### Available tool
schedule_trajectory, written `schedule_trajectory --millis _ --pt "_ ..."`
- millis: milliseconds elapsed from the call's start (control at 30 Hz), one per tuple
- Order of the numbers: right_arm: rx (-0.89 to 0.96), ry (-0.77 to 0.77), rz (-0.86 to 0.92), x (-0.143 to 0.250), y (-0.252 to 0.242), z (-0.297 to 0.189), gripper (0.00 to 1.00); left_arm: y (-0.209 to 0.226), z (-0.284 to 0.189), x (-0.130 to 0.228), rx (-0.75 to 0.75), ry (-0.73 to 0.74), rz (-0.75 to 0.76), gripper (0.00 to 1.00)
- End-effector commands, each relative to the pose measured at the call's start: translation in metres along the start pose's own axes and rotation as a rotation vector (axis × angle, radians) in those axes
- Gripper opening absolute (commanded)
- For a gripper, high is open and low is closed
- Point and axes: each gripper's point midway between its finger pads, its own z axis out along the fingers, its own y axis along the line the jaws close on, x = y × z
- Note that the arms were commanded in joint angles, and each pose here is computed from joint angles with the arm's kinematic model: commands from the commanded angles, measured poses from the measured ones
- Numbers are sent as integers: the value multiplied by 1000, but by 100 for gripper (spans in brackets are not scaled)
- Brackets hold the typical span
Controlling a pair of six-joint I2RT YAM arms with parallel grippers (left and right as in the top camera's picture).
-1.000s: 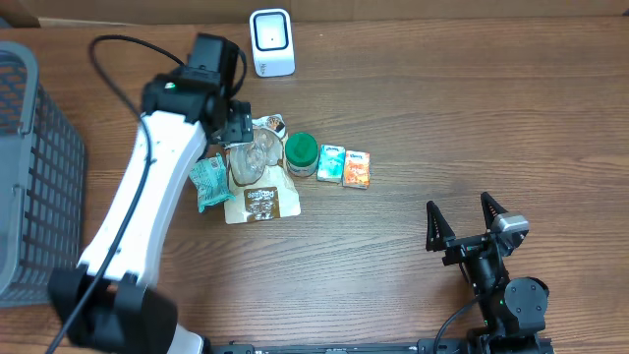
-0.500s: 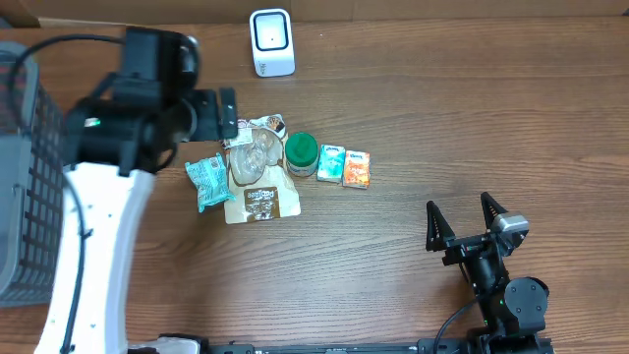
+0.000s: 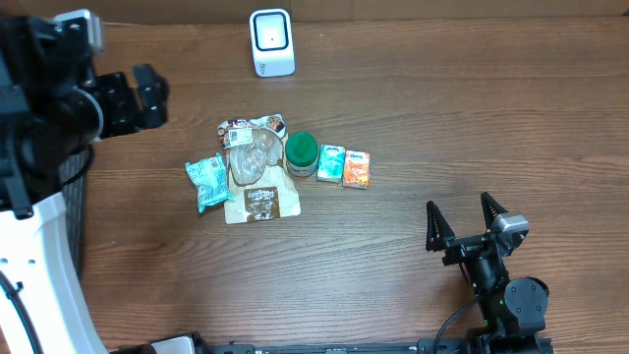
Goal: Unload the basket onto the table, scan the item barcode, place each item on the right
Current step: 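Raise the left gripper back above the basket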
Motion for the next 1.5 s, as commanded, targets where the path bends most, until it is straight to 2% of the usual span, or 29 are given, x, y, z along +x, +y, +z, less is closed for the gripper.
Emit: schedule_trajectory --millis 0,133,300,667,900,1033,1467 --pt "-5 -3 3 2 0 0 100 33 -14 -7 -76 -41 -38 100" --pt "-5 -3 3 2 0 0 100 68 -11 -6 -142 -24 -127 99" --pt "-5 -3 3 2 0 0 100 91 6 2 -169 48 -184 99" --pt "-5 -3 3 2 0 0 100 105 41 14 -164 167 -211 100" --pt "-5 -3 3 2 0 0 100 121 37 19 -264 185 -204 100" --pt "-5 -3 3 2 0 0 100 138 30 26 -371 211 -199 100" --pt "-5 -3 3 2 0 0 100 139 30 26 -379 212 -198 100"
